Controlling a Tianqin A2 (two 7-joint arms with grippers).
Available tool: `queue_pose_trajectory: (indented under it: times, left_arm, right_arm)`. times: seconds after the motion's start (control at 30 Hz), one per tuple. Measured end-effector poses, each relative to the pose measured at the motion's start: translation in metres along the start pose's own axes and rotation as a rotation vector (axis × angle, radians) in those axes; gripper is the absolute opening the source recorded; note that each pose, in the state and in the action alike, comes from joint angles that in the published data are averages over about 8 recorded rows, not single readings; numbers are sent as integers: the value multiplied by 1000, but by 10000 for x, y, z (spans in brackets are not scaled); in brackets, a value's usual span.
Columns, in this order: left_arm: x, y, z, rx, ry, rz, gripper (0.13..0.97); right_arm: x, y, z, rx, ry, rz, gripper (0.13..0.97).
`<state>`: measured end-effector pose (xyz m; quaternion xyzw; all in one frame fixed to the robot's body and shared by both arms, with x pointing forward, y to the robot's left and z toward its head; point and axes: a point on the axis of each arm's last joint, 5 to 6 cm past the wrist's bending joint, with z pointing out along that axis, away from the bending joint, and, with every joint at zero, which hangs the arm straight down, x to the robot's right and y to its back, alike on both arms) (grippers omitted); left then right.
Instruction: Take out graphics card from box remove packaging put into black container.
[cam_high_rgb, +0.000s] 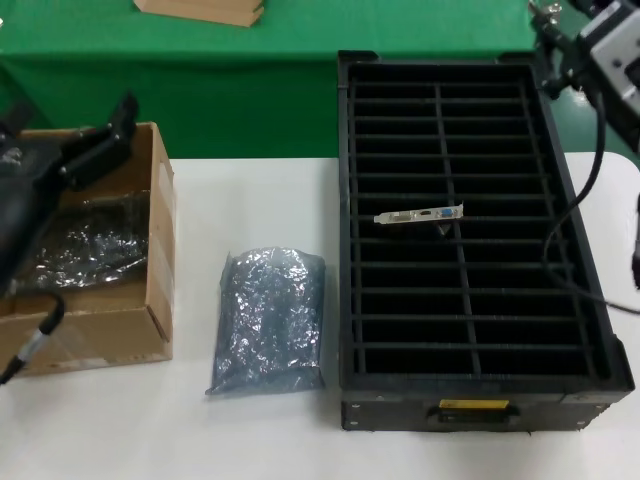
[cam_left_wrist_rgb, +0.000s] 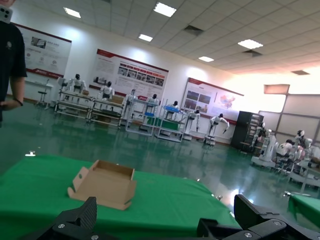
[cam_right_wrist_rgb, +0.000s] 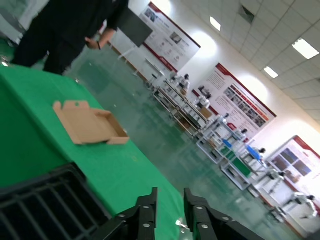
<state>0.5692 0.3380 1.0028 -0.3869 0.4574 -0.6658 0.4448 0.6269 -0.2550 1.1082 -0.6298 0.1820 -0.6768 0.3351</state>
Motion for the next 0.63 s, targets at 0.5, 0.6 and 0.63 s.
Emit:
queue_pose_trajectory:
  times: [0.5,0.6,0.63]
  left_arm:
    - [119,374,-166,-44,-60,48,966]
    - [136,423,-191,-51,-69,55,966]
    - [140,435,-197,-53,-71,56,966]
  right_arm:
    - [-494,407,-220,88,-47,151,407]
    - [-556,461,-258,95,-50,174,458]
    - [-571,474,-268,96,-50,180,479]
